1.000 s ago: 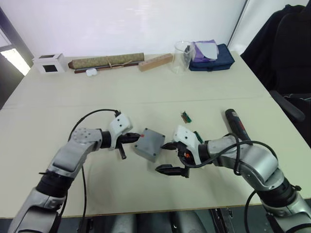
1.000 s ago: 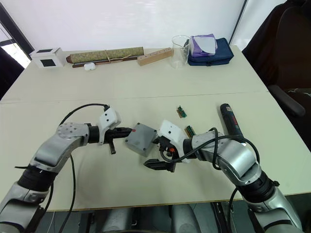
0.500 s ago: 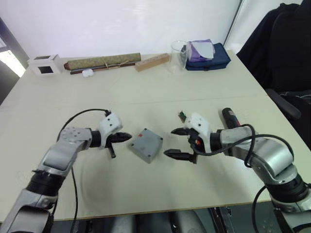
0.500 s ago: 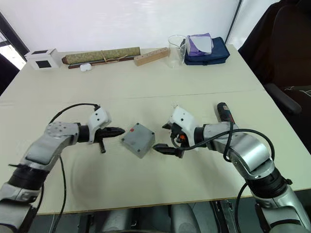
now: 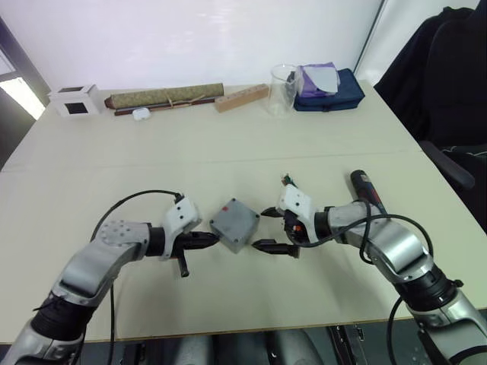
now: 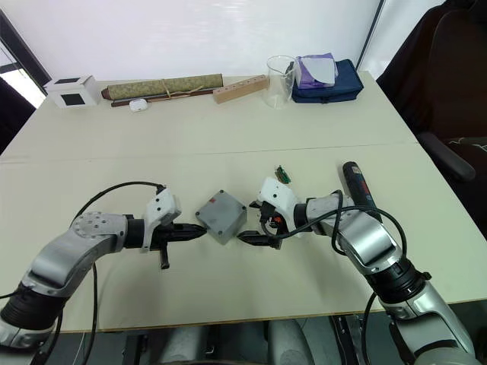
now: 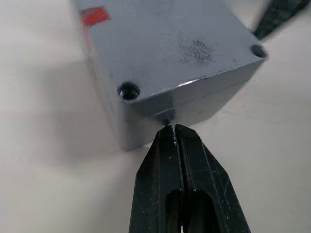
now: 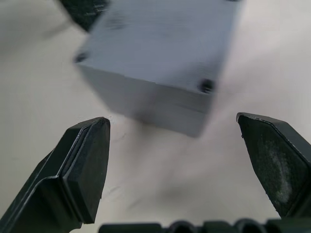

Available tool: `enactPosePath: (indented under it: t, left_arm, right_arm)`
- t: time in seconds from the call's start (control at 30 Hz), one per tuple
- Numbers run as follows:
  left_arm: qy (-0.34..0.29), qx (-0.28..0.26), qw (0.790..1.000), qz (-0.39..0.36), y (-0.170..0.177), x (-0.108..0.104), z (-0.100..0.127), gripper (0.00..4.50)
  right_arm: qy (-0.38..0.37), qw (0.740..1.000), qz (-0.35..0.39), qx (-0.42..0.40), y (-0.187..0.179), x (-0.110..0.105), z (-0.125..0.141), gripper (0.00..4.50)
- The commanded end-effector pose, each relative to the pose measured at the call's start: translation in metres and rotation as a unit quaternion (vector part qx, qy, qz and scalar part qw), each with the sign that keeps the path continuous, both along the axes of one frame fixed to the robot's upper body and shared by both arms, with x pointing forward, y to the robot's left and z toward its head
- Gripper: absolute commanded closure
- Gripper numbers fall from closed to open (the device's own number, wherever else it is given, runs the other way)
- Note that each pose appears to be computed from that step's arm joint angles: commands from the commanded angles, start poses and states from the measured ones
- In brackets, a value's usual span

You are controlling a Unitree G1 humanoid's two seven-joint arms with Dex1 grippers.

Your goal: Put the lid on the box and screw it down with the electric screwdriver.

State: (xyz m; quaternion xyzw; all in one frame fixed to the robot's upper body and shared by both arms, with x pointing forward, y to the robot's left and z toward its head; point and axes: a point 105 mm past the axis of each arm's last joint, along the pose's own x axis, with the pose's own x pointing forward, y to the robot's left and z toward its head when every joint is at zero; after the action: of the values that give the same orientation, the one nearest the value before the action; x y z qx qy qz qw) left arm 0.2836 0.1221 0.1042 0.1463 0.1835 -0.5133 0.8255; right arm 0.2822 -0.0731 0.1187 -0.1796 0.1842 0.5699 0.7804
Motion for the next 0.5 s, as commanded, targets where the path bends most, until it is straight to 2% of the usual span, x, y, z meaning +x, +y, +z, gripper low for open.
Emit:
enactPosePath:
  t: [0.03, 0.37, 0.5]
  left_arm:
    - [-0.037, -0.008, 0.999, 0.003, -0.003, 0.011, 0.01, 4.5]
    - [-0.043, -0.013, 0.999, -0.003, -0.003, 0.016, 0.014, 4.5]
    - [-0.061, -0.007, 0.998, 0.02, 0.015, 0.017, 0.023, 4.5]
  right_arm:
    - [0.004, 0.999, 0.038, 0.021, 0.011, -0.02, 0.009, 0.02]
    - [0.001, 0.999, 0.014, 0.032, 0.011, -0.022, 0.014, 0.02]
    - [-0.047, 0.997, -0.028, 0.06, -0.008, -0.012, 0.038, 0.02]
